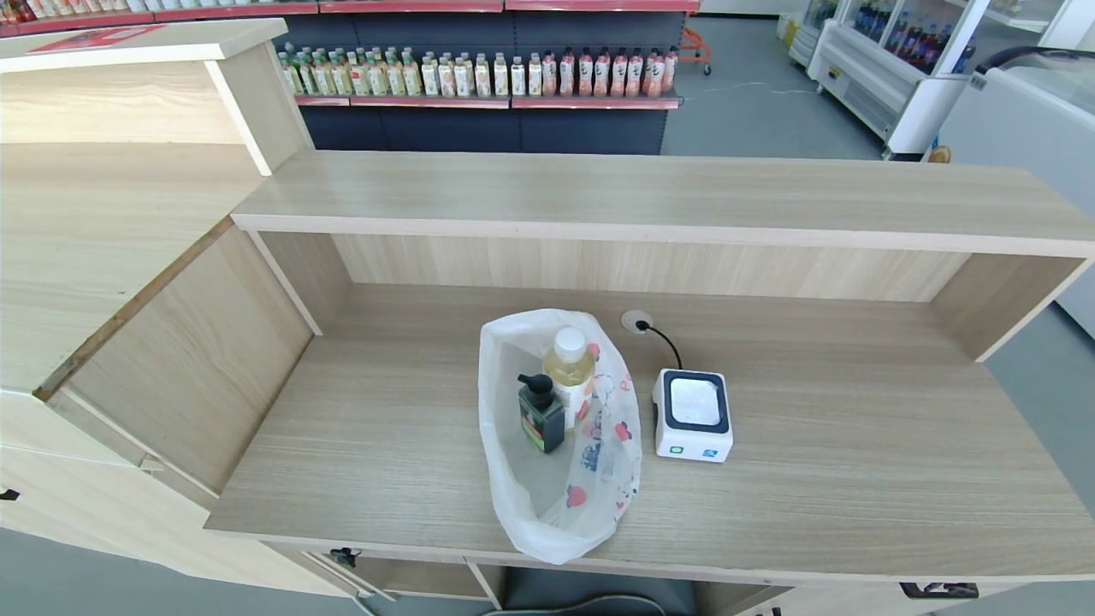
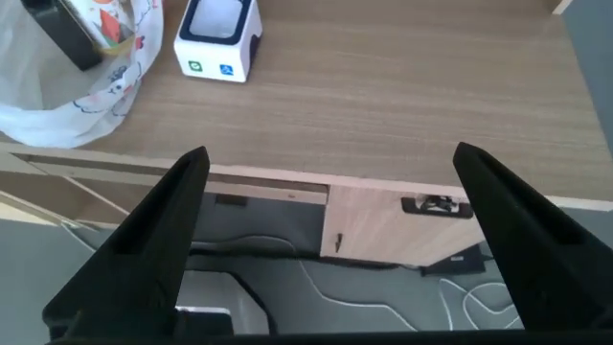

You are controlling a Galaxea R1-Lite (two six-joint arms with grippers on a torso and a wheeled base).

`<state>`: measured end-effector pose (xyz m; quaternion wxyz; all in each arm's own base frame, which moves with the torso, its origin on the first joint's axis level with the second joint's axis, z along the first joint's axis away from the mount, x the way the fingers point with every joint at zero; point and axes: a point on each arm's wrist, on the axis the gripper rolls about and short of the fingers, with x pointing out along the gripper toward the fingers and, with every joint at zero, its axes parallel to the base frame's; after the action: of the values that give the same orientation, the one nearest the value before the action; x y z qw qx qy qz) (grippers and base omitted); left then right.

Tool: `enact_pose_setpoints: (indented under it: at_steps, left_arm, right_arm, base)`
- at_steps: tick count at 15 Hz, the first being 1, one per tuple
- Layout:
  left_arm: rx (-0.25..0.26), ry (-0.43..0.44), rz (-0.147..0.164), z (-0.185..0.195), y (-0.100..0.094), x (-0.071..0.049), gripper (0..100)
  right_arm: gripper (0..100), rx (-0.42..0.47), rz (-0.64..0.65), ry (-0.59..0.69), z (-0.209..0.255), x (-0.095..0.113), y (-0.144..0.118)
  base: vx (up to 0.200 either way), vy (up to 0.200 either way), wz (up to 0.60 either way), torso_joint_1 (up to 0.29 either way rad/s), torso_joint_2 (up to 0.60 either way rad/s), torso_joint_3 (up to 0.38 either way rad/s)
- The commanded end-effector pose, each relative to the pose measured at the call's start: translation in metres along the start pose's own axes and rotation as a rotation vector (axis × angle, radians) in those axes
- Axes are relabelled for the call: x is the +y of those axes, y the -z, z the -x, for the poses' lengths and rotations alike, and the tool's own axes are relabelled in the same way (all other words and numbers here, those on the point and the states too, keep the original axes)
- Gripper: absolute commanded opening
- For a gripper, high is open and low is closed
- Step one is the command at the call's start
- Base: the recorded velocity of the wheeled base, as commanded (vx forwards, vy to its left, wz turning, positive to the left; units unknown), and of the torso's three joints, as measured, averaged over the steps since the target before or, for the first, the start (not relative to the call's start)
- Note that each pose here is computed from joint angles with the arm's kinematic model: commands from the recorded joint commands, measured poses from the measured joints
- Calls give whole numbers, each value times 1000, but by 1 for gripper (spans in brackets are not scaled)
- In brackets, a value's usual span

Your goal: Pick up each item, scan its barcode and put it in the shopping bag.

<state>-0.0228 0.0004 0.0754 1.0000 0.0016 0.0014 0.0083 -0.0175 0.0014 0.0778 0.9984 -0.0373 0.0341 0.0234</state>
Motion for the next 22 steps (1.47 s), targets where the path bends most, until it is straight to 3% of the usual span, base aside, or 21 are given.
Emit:
enact_pose_setpoints:
  at_steps: [1,13,17,22]
  left_arm:
    - [-1,0,0,0,0,0,100]
    - [2,0,8,0,0,0,100]
    - [-1,0,-23,0,0,0,100]
    - [-1,0,-23,0,0,0,100]
  right_arm:
    - [100,-66,22,-2,5,1,3]
    - [100,-65,-7,0,5,0,3]
    - [100,-65,-9,1,5,0,3]
    - [100,-65,-7,1,5,0,3]
  base:
    - [0,0,0,0,0,0]
    - [0,0,0,0,0,0]
    - [0,-200,0,2,2,5]
    - [0,-200,0,1,3,1]
